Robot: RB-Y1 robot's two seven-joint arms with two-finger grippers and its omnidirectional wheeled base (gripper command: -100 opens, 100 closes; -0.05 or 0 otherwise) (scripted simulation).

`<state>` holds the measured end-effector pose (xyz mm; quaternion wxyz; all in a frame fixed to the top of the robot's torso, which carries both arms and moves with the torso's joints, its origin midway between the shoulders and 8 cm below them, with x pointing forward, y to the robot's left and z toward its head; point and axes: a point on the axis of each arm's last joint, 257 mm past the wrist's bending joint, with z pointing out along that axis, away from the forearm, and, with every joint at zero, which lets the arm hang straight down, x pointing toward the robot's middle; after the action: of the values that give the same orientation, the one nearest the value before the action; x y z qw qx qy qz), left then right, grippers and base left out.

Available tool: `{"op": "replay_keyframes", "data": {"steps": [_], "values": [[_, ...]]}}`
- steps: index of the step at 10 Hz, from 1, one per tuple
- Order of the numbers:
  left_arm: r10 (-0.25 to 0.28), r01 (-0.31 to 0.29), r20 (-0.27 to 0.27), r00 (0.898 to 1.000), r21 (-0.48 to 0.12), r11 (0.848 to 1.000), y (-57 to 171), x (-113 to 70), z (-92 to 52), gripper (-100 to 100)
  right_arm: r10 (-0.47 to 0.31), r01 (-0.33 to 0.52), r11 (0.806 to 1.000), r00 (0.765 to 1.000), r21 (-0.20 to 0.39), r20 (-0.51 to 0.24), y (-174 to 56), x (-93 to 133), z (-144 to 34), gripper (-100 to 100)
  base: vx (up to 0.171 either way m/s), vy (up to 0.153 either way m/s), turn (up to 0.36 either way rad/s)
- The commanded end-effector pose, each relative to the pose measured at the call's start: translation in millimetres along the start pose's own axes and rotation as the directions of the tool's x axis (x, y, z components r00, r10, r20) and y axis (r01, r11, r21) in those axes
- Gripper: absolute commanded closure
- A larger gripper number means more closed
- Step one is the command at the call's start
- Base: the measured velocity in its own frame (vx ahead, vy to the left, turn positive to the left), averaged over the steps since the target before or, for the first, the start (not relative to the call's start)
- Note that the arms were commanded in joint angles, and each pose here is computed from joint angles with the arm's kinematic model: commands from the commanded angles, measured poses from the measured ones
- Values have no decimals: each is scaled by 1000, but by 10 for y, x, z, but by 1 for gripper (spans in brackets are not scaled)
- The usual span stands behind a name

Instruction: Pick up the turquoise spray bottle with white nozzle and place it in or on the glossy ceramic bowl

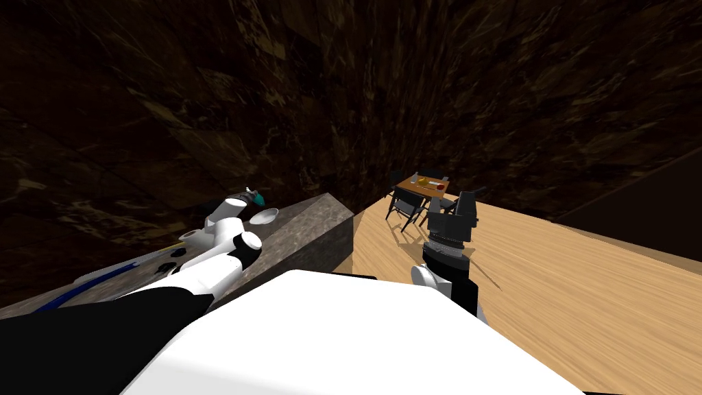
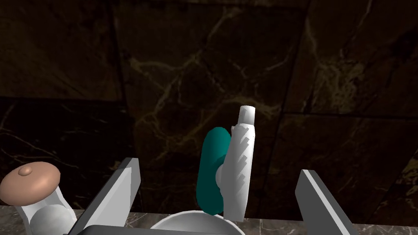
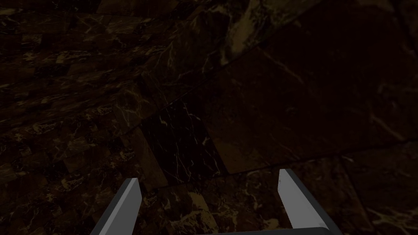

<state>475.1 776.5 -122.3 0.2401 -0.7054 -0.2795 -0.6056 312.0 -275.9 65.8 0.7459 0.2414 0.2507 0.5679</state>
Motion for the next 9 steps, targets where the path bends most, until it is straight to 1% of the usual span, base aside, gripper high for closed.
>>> {"op": "replay_keyframes", "data": {"steps": [1,6,7,8,9], "values": [[0,0,-12,1000,-3,1000,-53,193,5,-100,0,0,1000,1000,0,0,0,0,0,0,1,-72,3],[0,0,-53,999,-7,1000,-246,834,-14,-100,0,0,1000,1000,0,0,0,0,0,0,-6,-72,0],[0,0,-49,999,-7,1000,-220,754,14,-100,0,0,1000,1000,0,0,0,0,0,0,2,-32,5],[0,0,-49,999,-8,1000,-220,767,15,0,0,0,1000,1000,0,0,0,0,0,0,0,-7,1],[0,0,-49,999,-8,1000,-220,765,15,0,0,0,1000,1000,0,0,0,0,0,0,0,0,0]]}}
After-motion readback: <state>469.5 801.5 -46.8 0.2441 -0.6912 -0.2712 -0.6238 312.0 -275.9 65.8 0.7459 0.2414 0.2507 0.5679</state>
